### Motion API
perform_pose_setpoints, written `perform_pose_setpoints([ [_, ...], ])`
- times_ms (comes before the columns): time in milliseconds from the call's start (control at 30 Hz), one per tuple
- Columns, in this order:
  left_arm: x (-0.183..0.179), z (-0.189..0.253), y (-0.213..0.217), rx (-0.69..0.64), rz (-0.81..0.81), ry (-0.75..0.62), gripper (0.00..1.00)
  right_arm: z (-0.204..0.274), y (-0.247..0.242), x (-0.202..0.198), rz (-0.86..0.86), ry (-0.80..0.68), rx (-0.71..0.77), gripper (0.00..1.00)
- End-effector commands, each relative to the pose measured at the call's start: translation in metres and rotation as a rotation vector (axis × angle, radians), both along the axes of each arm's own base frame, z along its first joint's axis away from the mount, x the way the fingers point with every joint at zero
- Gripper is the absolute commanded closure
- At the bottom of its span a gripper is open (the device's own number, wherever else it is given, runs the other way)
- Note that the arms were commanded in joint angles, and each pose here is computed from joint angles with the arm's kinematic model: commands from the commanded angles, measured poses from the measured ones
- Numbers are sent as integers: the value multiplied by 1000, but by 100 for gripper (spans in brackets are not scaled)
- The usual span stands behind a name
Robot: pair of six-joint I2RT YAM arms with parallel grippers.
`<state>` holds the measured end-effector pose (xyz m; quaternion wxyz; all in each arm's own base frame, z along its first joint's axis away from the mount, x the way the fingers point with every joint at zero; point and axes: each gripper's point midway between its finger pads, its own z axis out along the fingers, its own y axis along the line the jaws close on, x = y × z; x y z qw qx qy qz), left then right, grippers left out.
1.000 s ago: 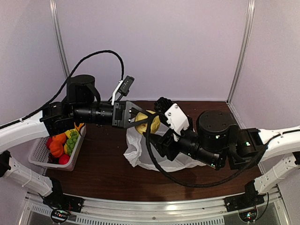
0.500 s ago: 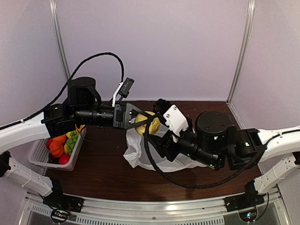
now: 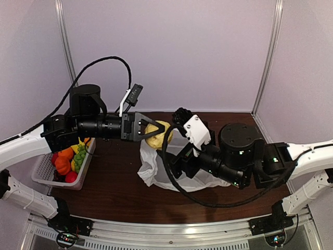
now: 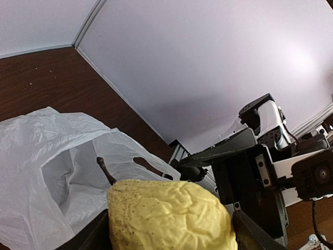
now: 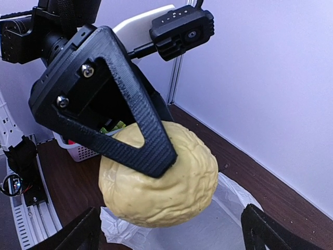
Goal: Untie the knot of the plastic bag and take out the fruit
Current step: Pass from the right arm to the left, then place the fake fruit in the bin.
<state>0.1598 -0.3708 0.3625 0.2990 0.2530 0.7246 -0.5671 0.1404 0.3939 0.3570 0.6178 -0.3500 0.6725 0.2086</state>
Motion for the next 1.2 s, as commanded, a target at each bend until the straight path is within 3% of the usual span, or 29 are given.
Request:
perform_pose_setpoints([
  [0, 15, 17, 19, -13, 60, -48, 40, 18, -17, -1, -20, 12, 69, 6],
  [300, 62, 28, 107, 96, 269, -111, 41, 28, -74, 30, -206, 41, 128, 1],
  [633, 115, -44, 227, 197, 581, 51, 47, 8, -163, 88, -493, 122, 104, 1],
  [767, 133, -78, 285, 244, 782, 133, 49, -3, -193, 102, -587, 150, 93, 1],
  [933, 132, -109, 368, 311, 1109, 219, 51, -11, -220, 117, -661, 180, 90, 1],
  [1167, 112, -132, 434, 333, 1412, 287, 51, -16, -236, 130, -698, 204, 83, 1],
])
